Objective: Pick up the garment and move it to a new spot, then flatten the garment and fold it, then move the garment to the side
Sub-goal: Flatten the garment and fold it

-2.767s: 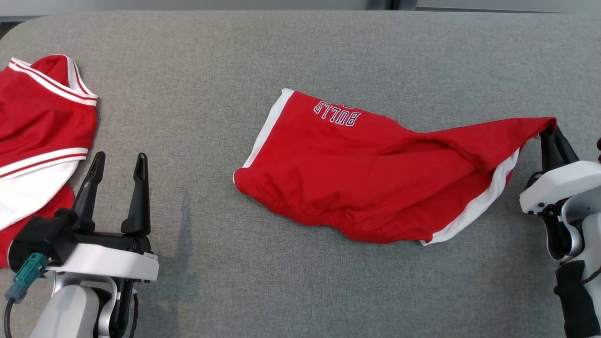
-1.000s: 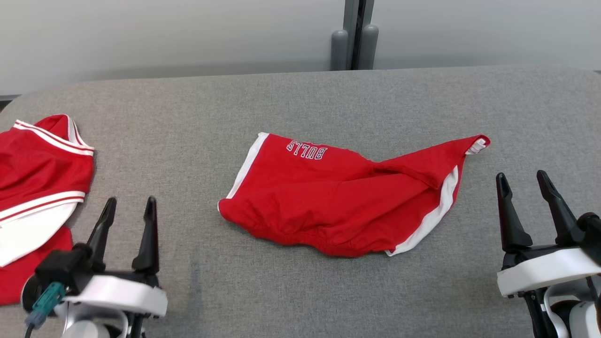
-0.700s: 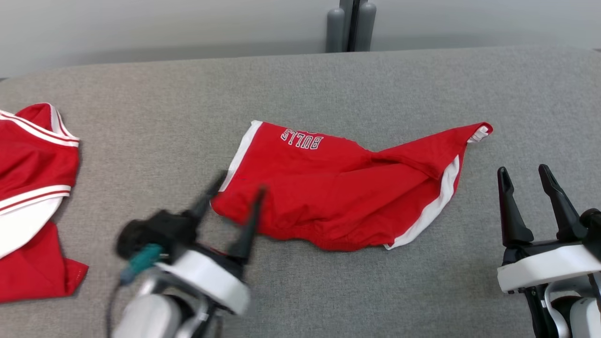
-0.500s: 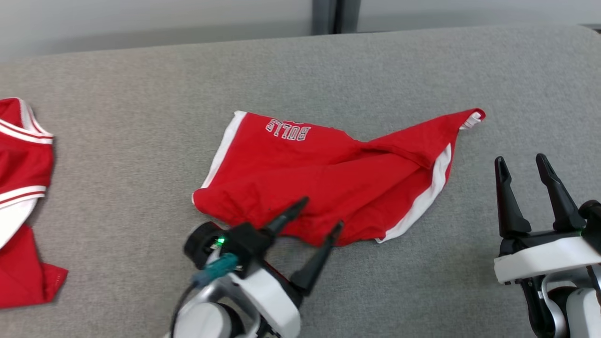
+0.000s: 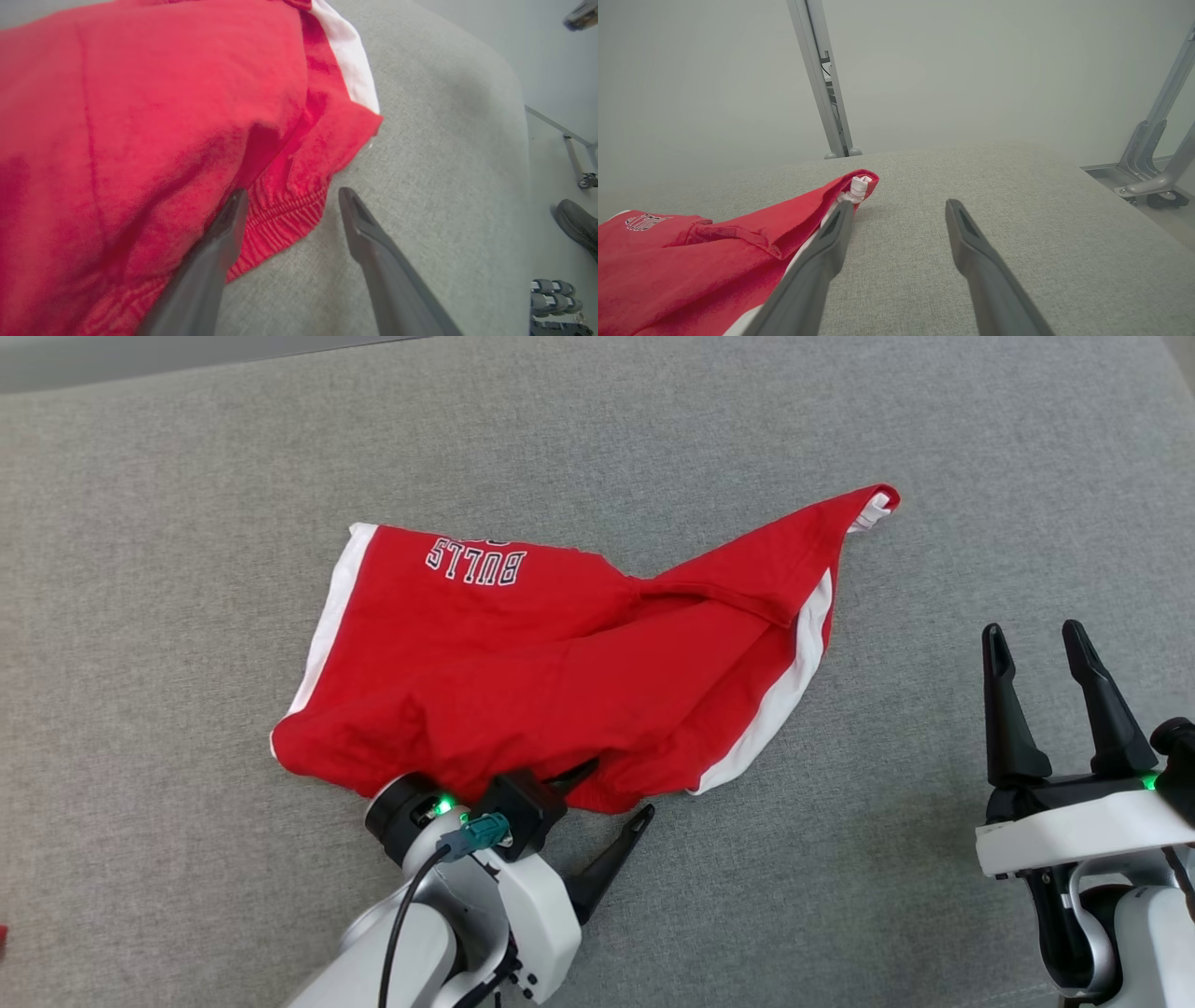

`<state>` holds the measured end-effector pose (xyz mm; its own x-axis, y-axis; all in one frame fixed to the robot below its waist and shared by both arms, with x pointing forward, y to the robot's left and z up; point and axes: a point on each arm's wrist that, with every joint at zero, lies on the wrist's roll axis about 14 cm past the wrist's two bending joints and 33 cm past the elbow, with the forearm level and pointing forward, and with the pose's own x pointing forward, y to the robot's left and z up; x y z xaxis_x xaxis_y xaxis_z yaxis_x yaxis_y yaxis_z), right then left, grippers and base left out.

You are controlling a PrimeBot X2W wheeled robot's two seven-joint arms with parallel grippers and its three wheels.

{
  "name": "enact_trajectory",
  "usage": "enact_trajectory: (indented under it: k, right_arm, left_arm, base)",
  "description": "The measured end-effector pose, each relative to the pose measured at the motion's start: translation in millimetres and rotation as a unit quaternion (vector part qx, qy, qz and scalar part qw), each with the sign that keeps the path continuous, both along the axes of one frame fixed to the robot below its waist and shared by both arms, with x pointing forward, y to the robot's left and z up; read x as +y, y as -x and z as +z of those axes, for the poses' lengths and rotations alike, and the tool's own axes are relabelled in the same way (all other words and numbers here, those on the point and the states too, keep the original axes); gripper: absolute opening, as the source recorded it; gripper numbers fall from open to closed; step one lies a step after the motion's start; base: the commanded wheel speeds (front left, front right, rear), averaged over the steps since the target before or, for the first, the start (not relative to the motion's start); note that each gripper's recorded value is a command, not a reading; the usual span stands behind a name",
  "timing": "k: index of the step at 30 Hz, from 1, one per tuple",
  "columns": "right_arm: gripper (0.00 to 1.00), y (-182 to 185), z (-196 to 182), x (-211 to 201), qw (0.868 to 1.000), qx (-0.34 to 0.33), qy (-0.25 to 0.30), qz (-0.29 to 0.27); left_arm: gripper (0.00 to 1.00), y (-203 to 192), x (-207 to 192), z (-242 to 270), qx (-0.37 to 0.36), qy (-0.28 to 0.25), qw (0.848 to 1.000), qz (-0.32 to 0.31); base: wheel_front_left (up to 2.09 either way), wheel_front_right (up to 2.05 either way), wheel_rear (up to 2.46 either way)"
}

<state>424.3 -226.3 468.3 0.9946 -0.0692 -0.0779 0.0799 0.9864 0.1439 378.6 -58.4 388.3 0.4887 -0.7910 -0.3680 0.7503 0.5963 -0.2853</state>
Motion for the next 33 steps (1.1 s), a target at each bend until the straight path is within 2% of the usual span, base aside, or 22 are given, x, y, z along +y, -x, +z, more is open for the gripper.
enact_trajectory:
  k: [1, 2, 3, 10, 23, 27, 28, 29, 30, 33]
  right_arm:
    - [1.0, 0.1, -1.0, -1.8, 1.0, 0.001, 0.001, -0.002]
    - [1.0, -0.1, -0.9, -2.7, 1.0, -0.001, 0.001, -0.004]
    - [1.0, 0.0, -1.6, -3.4, 1.0, 0.0, 0.0, -0.005]
    - [1.0, -2.2, -0.4, -2.3, 1.0, -0.005, -0.004, -0.005]
    - [1.0, -17.6, 2.2, 24.6, 0.999, -0.011, -0.019, 0.032]
    - [1.0, -19.1, 2.2, 28.4, 0.999, -0.01, -0.022, 0.037]
    - [1.0, -19.1, 2.4, 28.6, 0.999, -0.011, -0.022, 0.037]
    - [1.0, -18.8, 2.4, 28.4, 0.999, -0.011, -0.023, 0.037]
    - [1.0, -18.2, 2.1, 27.6, 0.999, -0.01, -0.024, 0.036]
    - [1.0, -16.5, 2.4, 25.6, 0.999, -0.01, -0.025, 0.033]
  left_arm:
    - [0.95, -1.5, 2.1, -4.7, 0.0, -0.008, 1.0, -0.002]
    - [0.28, -3.8, 3.2, -6.3, -0.004, -0.011, 1.0, -0.002]
    - [0.0, -6.1, 4.5, -7.9, -0.004, -0.013, 1.0, 0.0]
    - [0.0, -19.0, 30.5, -8.5, -0.024, -0.032, 0.999, 0.021]
    - [0.0, -44.9, 132.4, 14.7, -0.074, -0.109, 0.986, 0.098]
    - [0.0, -52.4, 145.0, 21.3, -0.081, -0.116, 0.983, 0.116]
    - [0.27, -53.9, 145.4, 22.1, -0.079, -0.113, 0.983, 0.121]
    - [0.84, -55.6, 145.1, 23.0, -0.079, -0.109, 0.983, 0.126]
    - [1.0, -56.9, 142.9, 24.7, -0.079, -0.102, 0.983, 0.131]
    - [1.0, -60.4, 139.1, 30.4, -0.081, -0.08, 0.983, 0.146]
  base:
    - [0.0, 0.0, 0.0]
    - [0.0, 0.0, 0.0]
    - [0.0, 0.0, 0.0]
    - [0.0, 0.0, 0.0]
    - [0.0, 0.0, 0.0]
    - [0.0, 0.0, 0.0]
    - [0.0, 0.0, 0.0]
    - [0.0, 0.0, 0.0]
    - [0.0, 0.0, 0.0]
    - [0.0, 0.0, 0.0]
